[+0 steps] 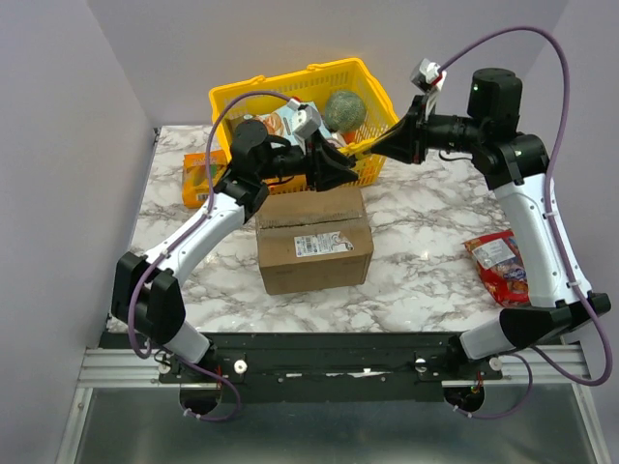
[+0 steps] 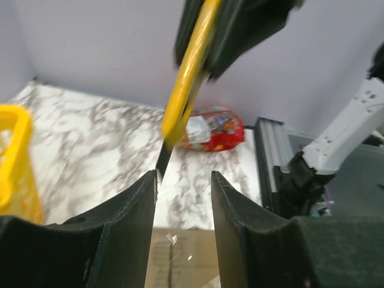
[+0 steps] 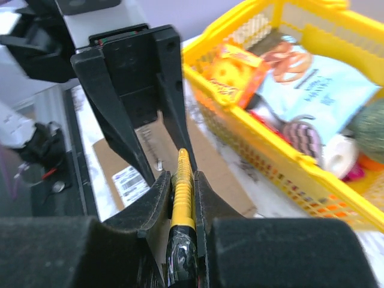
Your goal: Unpack the express box
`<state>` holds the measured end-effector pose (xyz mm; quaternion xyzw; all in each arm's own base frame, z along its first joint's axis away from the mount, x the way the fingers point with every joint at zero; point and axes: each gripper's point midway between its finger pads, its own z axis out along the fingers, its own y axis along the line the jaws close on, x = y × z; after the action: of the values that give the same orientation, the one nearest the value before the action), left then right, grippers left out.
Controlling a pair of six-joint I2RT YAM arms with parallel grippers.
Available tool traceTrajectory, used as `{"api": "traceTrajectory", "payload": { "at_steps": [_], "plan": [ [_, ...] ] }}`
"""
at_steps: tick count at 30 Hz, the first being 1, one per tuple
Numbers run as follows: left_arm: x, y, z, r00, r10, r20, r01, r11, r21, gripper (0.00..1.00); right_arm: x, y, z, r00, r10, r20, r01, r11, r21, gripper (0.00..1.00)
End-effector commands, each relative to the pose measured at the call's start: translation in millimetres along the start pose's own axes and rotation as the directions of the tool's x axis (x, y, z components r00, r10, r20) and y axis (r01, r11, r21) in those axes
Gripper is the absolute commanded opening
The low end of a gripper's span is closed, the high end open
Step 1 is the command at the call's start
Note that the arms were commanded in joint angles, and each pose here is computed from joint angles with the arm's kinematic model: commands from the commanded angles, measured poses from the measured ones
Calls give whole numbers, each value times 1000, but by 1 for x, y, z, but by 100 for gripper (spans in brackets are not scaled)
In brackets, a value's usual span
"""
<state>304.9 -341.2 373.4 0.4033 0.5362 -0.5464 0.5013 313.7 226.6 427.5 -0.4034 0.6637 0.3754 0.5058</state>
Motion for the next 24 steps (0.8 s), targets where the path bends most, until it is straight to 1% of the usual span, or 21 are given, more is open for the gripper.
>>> {"api": "traceTrajectory", "payload": {
  "at_steps": [1,2,3,4,5,6,7,8,9,10,11,12,13,14,15,18,19,20,21,22,24],
  "plan": [
    [15,40,-76,992,-8,-123,-30,951,-309,53,-11,-15,-8,1000,21,-12,-19,994,103,0],
    [12,39,-92,989,5,-146,-57,933,-356,53,-14,-11,-8,1000,-14,-9,15,997,73,0],
    [16,50,-112,984,10,-178,-85,904,-418,53,-14,-7,-7,999,-38,-5,38,998,45,0],
    [31,51,-127,967,6,-254,-123,886,-447,54,-19,-12,-6,999,-35,13,34,997,70,1],
    [33,51,-140,959,23,-284,-163,862,-480,54,-16,-17,-3,1000,-13,9,13,996,86,0],
    [39,50,-149,951,16,-309,-175,851,-495,54,-18,-18,-3,1000,-29,6,28,996,89,0],
    [47,49,-157,943,-11,-332,-171,841,-514,54,-1,-18,7,999,4,-53,-1,998,58,0],
    [54,48,-163,941,-24,-338,-170,830,-531,51,2,-15,11,997,-10,-77,13,999,40,0],
    [57,46,-164,943,-36,-332,-157,831,-534,46,-4,-11,13,995,-69,-78,71,997,14,0],
    [58,45,-162,946,-34,-322,-150,836,-529,41,2,-1,18,992,-75,-99,72,997,-36,0],
    [67,44,-161,948,-63,-311,-117,843,-525,27,2,5,22,991,-98,-94,91,993,-76,0],
    [69,42,-157,951,-67,-301,-99,858,-504,18,2,16,24,986,-149,-70,137,980,-147,0],
    [68,43,-153,955,-55,-291,-99,867,-488,10,1,26,26,981,-185,-50,172,965,-195,0],
    [74,48,-150,954,-75,-291,-77,875,-479,0,-3,37,23,974,-225,-20,214,949,-230,0],
    [76,47,-145,956,-89,-280,-49,891,-451,0,-2,41,25,965,-264,-6,255,936,-242,0],
    [79,57,-130,954,-113,-279,1,928,-373,0,5,54,41,948,-317,-9,301,908,-291,0],
    [80,53,-125,952,-116,-283,19,946,-324,0,4,67,45,947,-320,-19,297,900,-320,0],
    [83,57,-121,950,-128,-285,36,951,-307,0,3,71,48,946,-322,-22,297,894,-334,0],
    [84,57,-118,950,-126,-287,39,956,-291,0,11,72,58,952,-304,-46,267,893,-363,0],
    [85,55,-115,952,-112,-286,34,964,-266,0,14,84,63,953,-298,-52,254,881,-400,0],
    [95,58,-111,945,-122,-304,45,968,-248,0,18,94,71,955,-293,-47,243,864,-441,0]
  ]
}}
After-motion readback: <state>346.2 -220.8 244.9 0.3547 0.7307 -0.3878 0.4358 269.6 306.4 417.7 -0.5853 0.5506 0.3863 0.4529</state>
